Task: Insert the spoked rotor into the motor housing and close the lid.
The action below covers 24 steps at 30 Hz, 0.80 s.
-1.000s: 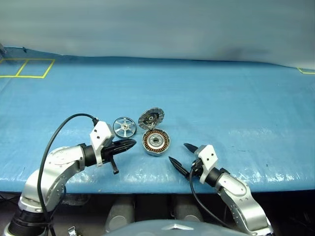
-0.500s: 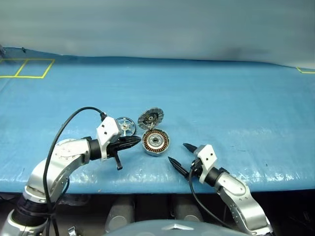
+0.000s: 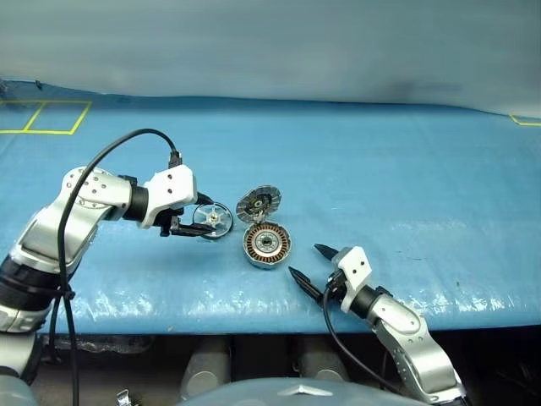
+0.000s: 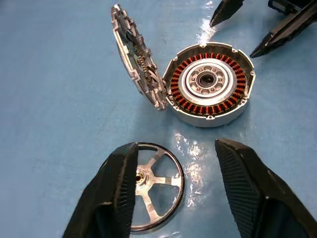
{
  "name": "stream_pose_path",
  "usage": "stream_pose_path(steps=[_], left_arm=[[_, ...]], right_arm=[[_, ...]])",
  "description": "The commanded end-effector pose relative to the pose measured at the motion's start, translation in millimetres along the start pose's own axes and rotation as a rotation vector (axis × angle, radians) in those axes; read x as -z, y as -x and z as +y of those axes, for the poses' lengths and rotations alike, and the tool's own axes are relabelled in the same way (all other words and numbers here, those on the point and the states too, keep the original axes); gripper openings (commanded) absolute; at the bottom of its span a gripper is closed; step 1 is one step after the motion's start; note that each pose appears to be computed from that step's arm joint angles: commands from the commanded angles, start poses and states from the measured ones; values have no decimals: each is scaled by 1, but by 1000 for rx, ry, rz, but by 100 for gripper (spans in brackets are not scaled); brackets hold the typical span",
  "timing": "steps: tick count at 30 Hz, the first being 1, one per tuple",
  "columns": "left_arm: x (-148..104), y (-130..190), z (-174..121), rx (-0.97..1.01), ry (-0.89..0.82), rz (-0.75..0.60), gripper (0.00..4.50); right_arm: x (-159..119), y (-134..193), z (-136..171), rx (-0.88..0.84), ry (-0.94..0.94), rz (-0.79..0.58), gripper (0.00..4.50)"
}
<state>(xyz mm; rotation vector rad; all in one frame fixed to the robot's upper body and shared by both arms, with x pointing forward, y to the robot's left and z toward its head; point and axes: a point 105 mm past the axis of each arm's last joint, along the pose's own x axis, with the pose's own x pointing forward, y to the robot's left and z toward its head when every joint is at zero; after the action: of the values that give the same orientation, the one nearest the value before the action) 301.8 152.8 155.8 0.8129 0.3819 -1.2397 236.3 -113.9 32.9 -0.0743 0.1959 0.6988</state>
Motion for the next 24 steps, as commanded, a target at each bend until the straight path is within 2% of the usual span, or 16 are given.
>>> stream_pose_path(steps=[1, 6, 14, 24], left_arm=[[1, 3, 14, 49, -175, 137, 287], [2, -4, 35, 135, -339, 296, 287], [7, -21, 43, 309, -542, 469, 287], [8, -37, 38, 424, -592, 545, 287]], right_arm=[[-7, -3, 1, -4, 13, -33, 450], [-7, -4, 1, -5, 15, -34, 450], [-7, -5, 1, 5, 14, -39, 450], [-5, -4, 2, 21, 4, -38, 450]])
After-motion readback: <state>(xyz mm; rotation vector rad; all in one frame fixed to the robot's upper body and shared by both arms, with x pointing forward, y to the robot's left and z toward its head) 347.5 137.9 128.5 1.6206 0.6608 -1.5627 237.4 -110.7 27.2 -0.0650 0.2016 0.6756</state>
